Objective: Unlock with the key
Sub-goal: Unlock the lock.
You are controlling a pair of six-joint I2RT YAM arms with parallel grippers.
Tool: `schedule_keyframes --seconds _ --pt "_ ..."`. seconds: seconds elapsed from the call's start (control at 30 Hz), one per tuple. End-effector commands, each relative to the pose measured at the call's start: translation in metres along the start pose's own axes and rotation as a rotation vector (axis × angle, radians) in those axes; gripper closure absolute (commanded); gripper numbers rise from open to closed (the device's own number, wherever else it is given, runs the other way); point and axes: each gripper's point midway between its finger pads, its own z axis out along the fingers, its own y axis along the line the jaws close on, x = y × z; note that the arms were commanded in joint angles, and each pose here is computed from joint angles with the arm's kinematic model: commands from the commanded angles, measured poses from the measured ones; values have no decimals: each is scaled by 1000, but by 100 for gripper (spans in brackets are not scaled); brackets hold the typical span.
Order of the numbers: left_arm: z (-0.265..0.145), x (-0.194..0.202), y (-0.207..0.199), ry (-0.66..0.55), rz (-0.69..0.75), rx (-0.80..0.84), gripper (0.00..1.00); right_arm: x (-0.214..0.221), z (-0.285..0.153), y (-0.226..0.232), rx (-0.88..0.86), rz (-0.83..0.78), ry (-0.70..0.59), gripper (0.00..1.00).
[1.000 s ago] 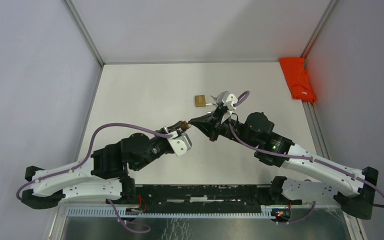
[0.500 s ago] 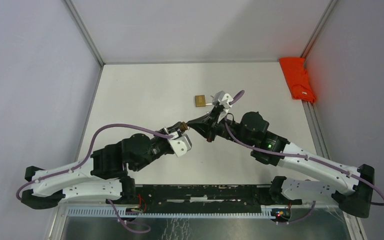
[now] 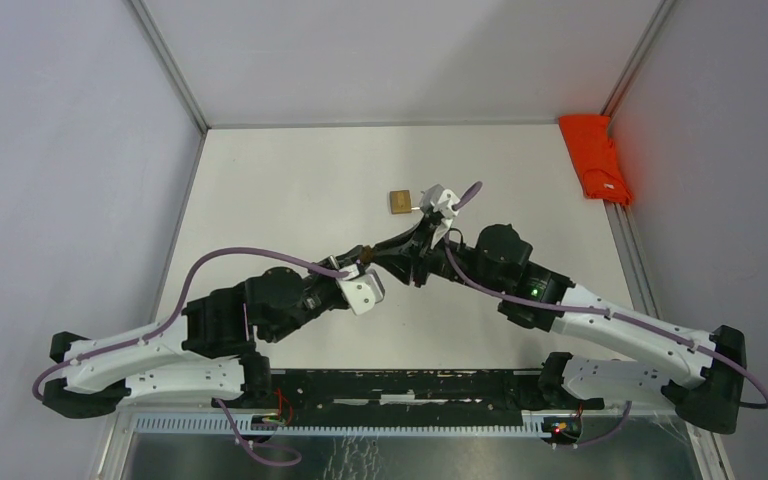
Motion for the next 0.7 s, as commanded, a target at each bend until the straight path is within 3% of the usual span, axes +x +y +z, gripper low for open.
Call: schedule_keyframes --seconds 0.0,0.3,0.5,0.67 --pt "0 -40 16 -157 -112 -52 98 -7 -11 -2 40 -49 7 62" --pt "5 -31 8 -126 -132 -47 98 -40 -47 -36 267 -115 -67 63" --pt "8 -30 4 -131 -129 -41 98 -43 -43 -11 129 -67 -130 66" --pt "9 -31 3 -138 -133 -34 98 -36 -26 3 38 -56 -106 68"
